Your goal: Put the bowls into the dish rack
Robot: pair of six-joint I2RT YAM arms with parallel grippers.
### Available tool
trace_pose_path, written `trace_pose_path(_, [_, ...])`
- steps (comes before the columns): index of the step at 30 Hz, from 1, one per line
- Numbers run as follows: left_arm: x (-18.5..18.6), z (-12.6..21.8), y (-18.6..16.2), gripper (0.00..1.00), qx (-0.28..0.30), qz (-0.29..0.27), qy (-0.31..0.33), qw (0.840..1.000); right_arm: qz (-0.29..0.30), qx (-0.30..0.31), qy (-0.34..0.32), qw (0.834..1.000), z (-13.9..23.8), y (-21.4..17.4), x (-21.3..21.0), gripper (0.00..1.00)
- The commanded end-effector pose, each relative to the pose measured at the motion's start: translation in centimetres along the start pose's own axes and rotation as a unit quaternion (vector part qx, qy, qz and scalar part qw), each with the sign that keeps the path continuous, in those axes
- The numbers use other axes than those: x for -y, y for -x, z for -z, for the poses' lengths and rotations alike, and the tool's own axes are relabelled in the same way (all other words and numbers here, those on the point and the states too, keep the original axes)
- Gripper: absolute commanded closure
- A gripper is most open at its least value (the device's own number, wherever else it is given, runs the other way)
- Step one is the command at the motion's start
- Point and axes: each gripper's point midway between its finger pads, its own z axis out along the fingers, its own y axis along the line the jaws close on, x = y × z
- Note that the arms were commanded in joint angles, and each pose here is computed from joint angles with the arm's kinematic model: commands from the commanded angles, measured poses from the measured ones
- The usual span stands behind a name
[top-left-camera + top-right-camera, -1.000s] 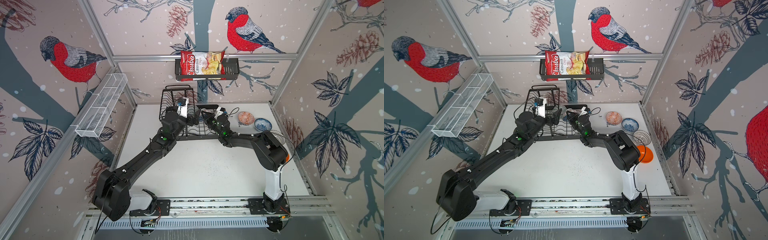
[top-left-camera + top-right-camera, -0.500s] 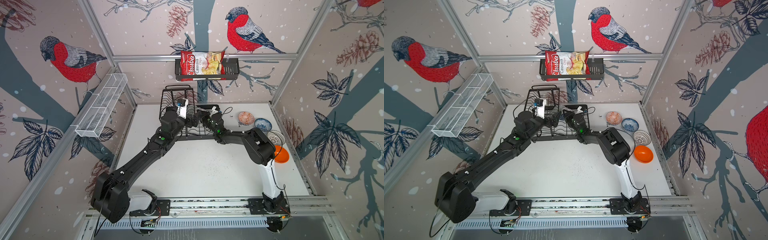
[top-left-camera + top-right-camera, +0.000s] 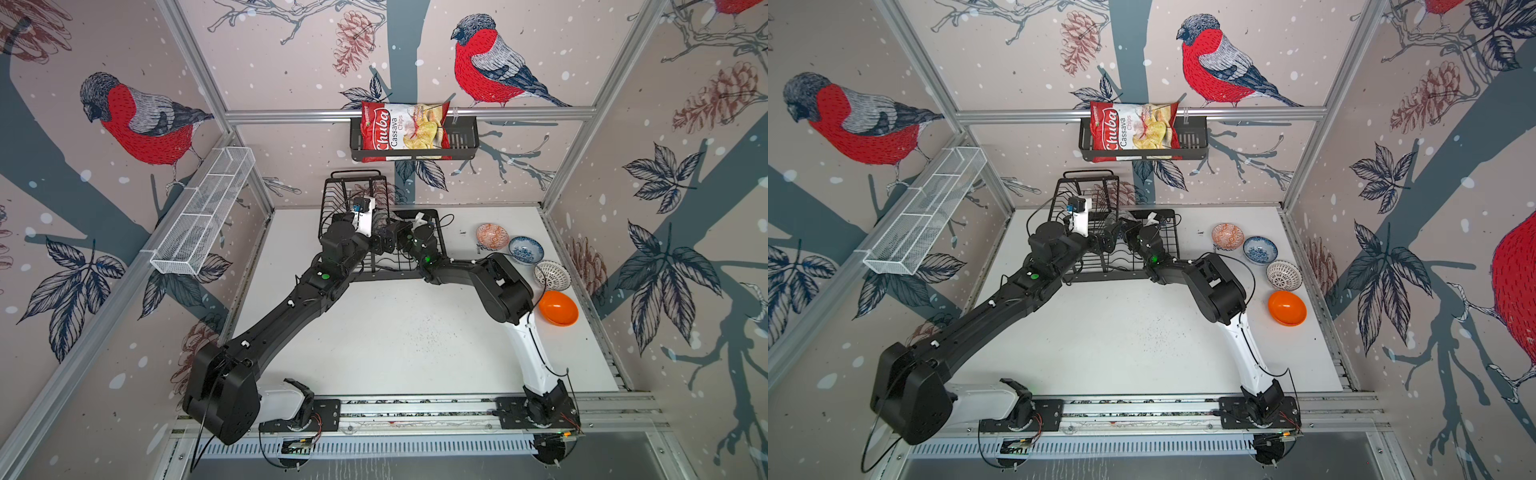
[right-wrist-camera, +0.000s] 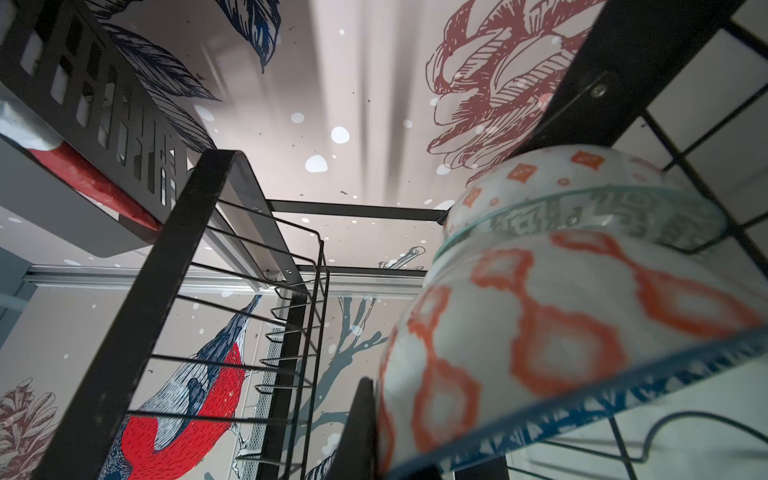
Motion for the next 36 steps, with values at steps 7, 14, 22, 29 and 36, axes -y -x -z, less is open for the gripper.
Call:
trace_pose_path(7, [-0.2, 0.1, 0.4, 0.03, 0.007, 0.004, 0.001, 1.000, -0.015, -0.006, 0.041, 0.999, -1.2, -0.4, -1.4, 1.00])
trace_pose_path(14, [-0.2, 0.2, 0.6, 0.03, 0.009, 0.004, 0.001, 1.000, -0.015, -0.008, 0.053, 0.998, -1.7, -0.5, -1.1, 1.00])
trace_pose_path(22, [-0.2, 0.0, 0.4, 0.03, 0.006, 0.005, 0.000, 1.000, -0.023, -0.015, 0.064, 0.998, -1.7, -0.6, -0.1, 1.00])
trace_pose_path(29, [-0.3, 0.0, 0.4, 0.03, 0.007, 0.005, -0.001, 1.000, -0.021, -0.017, 0.081, 0.996, -1.4, -0.4, 0.0, 1.00])
trace_pose_path(36, [-0.2, 0.1, 0.6, 0.03, 0.009, 0.005, -0.002, 1.000, -0.023, -0.018, 0.112, 0.993, -1.0, -0.2, -0.4, 1.00])
